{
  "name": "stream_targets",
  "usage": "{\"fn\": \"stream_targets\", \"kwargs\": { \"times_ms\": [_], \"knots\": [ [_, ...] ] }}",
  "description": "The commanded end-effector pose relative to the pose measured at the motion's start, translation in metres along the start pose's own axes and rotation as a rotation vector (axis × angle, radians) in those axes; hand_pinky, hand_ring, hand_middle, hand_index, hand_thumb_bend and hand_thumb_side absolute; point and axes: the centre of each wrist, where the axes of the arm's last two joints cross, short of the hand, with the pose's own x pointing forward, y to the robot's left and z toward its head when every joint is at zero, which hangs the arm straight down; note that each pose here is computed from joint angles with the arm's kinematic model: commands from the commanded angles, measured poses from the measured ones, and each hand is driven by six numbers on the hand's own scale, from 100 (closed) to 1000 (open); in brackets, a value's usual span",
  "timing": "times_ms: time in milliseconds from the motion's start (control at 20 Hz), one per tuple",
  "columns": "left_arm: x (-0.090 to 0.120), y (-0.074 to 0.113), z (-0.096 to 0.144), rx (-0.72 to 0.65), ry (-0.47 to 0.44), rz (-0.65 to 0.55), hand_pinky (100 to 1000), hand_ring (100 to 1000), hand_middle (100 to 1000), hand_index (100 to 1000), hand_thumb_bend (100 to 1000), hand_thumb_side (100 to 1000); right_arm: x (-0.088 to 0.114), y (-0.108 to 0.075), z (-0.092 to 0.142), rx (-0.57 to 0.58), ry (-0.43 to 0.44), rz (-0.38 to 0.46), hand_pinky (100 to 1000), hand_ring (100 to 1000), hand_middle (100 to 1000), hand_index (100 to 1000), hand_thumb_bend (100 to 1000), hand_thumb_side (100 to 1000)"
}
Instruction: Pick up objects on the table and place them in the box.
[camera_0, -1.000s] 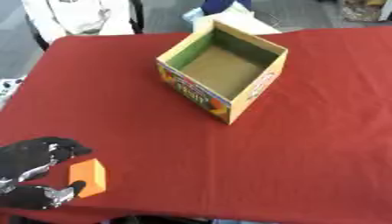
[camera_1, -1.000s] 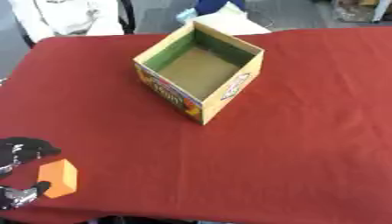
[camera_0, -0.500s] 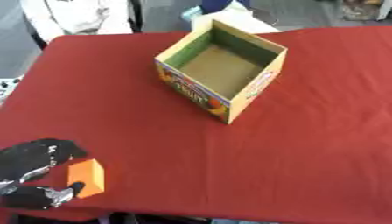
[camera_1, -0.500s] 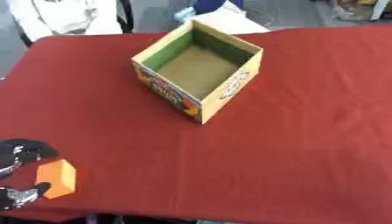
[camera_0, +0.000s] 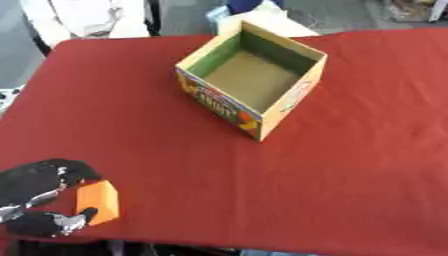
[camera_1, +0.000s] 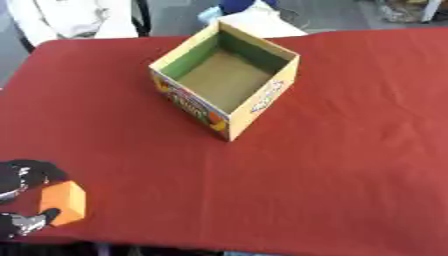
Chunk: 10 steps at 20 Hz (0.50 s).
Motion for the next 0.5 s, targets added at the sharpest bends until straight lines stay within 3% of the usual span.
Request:
{"fn": "stream_targets", "kwargs": {
  "times_ms": [50,300,500],
  "knots": [
    [-0.0032,0.0019,-0.0004,-0.011,0.009,-0.03,953,968,872,967,236,1000,0.0044,-0.0001,-0.0057,0.001,-0.022,-0.012,623,740,502,695,100,800],
    [-0.0014,0.0013,-0.0024,-0.006,0.0,-0.042,938,961,854,933,188,1000,0.0042,0.0,-0.0053,-0.002,-0.019,-0.013,623,741,502,695,100,800],
    [0.0021,0.003,-0.003,0.004,-0.02,-0.038,908,938,789,814,100,1000,0.0042,0.0,-0.0053,-0.003,-0.018,-0.014,623,741,502,696,100,800]
  ]
}}
